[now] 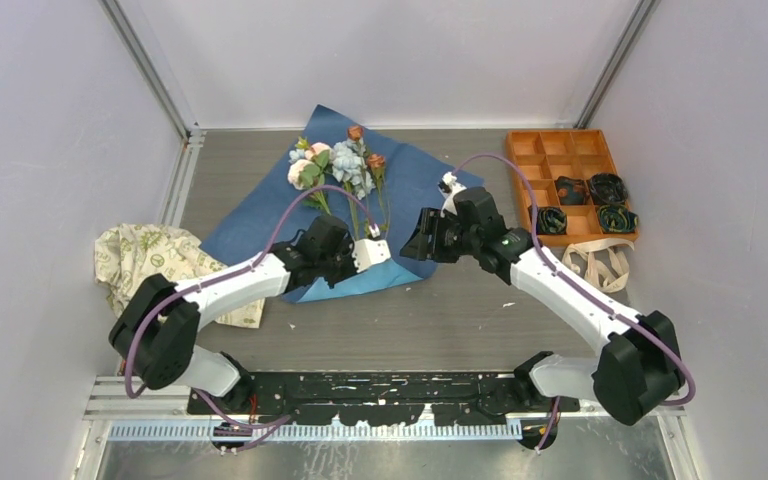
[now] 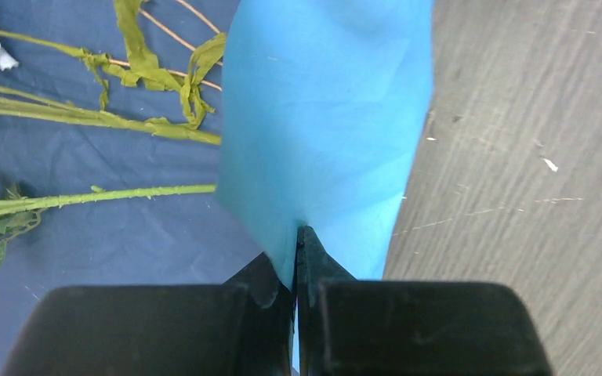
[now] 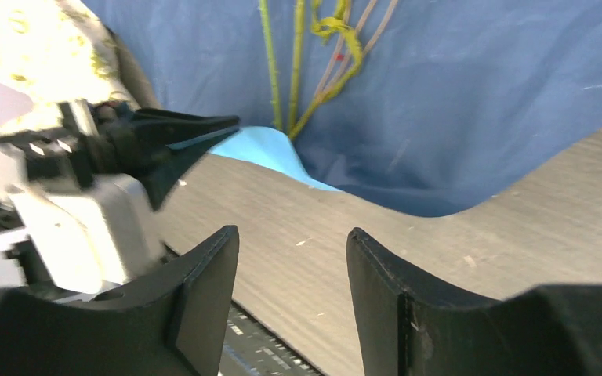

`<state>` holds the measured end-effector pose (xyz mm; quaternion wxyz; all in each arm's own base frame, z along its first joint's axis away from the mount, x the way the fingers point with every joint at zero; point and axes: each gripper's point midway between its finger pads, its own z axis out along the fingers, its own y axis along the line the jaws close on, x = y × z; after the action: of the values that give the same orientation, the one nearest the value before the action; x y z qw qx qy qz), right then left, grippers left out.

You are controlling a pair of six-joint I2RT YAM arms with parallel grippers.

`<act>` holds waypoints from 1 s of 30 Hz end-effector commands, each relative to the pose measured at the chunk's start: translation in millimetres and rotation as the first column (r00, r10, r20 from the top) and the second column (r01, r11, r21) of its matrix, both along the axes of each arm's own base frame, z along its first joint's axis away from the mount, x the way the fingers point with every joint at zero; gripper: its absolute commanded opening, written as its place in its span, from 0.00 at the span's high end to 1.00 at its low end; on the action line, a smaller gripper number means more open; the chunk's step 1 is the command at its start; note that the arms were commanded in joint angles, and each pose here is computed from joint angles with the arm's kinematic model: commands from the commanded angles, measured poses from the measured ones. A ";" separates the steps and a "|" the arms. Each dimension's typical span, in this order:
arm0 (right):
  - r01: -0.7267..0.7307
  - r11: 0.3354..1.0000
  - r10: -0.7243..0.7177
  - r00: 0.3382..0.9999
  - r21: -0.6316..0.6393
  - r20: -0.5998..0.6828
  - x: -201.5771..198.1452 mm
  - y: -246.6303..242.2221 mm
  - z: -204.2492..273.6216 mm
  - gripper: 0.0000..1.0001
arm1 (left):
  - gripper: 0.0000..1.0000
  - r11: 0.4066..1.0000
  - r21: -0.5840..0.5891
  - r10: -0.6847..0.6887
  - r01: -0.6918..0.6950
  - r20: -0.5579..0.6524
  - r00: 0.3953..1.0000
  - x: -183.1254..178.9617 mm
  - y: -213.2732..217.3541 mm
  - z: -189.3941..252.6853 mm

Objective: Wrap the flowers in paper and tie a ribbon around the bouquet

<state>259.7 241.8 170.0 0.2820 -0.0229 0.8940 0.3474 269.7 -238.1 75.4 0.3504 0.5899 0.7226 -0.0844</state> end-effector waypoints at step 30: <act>-0.483 0.875 0.476 0.871 0.029 0.123 11.4 45.0 -116.1 0.84 | 0.99 0.986 -0.011 0.167 -0.169 -0.099 0.981 44.2 22.3 -7.1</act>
<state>267.2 275.2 34.6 0.2348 -0.2615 0.8449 0.4032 301.0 -215.0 52.3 0.3056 0.5387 0.7801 -0.0892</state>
